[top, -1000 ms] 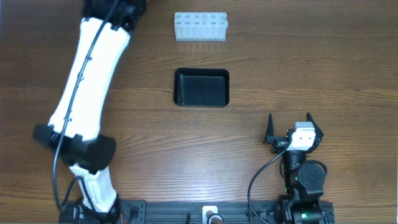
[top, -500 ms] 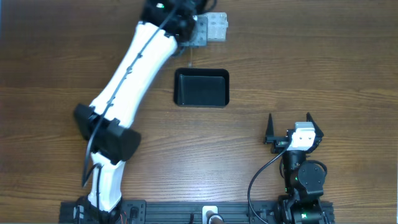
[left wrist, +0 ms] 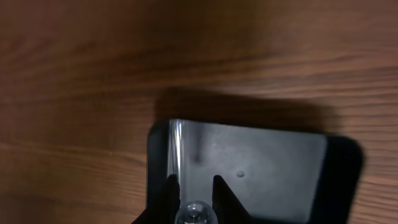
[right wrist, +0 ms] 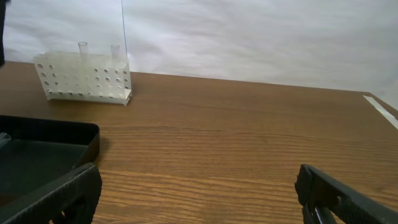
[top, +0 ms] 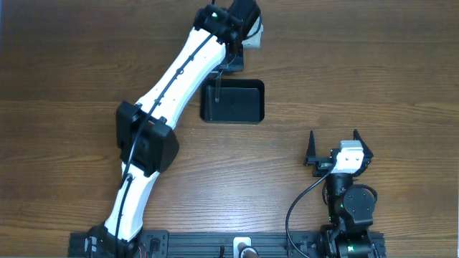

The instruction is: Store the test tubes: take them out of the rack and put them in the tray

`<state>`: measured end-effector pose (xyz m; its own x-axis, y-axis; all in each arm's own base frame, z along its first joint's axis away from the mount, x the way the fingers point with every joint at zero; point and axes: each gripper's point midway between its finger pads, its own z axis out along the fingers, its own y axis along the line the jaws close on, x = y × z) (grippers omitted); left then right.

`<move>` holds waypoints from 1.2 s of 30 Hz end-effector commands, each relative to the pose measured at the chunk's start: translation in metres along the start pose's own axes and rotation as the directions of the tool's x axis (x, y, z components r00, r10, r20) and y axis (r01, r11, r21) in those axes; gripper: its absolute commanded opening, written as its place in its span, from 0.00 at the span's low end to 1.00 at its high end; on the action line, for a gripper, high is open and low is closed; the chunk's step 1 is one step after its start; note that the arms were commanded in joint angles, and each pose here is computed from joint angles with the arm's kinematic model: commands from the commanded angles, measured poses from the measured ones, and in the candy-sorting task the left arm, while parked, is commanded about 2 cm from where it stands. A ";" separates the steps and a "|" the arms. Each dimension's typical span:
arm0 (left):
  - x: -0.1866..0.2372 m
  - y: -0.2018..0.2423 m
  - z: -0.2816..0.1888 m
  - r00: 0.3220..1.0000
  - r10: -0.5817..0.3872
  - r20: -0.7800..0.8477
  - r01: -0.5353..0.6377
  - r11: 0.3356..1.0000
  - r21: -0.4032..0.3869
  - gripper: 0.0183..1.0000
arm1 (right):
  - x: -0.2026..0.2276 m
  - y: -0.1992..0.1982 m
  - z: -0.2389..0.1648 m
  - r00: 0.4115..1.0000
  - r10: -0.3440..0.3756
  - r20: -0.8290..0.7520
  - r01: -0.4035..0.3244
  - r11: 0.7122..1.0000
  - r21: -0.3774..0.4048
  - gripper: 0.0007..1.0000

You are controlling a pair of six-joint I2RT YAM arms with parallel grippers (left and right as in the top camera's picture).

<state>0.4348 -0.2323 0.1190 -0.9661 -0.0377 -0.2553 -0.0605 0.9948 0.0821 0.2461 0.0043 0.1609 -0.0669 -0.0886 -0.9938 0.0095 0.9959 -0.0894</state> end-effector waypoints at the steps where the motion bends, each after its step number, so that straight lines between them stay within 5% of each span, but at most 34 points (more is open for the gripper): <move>1: 0.005 -0.002 0.020 0.999 -0.041 -0.036 0.040 0.999 -0.020 0.10 | 0.002 -0.001 0.000 1.000 -0.002 0.002 0.002 1.000 0.009 0.99; 36: 0.033 -0.014 0.065 0.982 -0.024 -0.189 0.022 1.000 -0.012 0.17 | 0.002 -0.001 0.000 1.000 -0.002 0.002 0.002 1.000 0.009 0.99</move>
<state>0.4203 -0.2412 0.0491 -0.9949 -0.0609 -0.0807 -0.0685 0.9930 0.0963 0.2461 0.0043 0.1608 -0.0673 -0.0890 -0.9938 0.0095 0.9959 -0.0898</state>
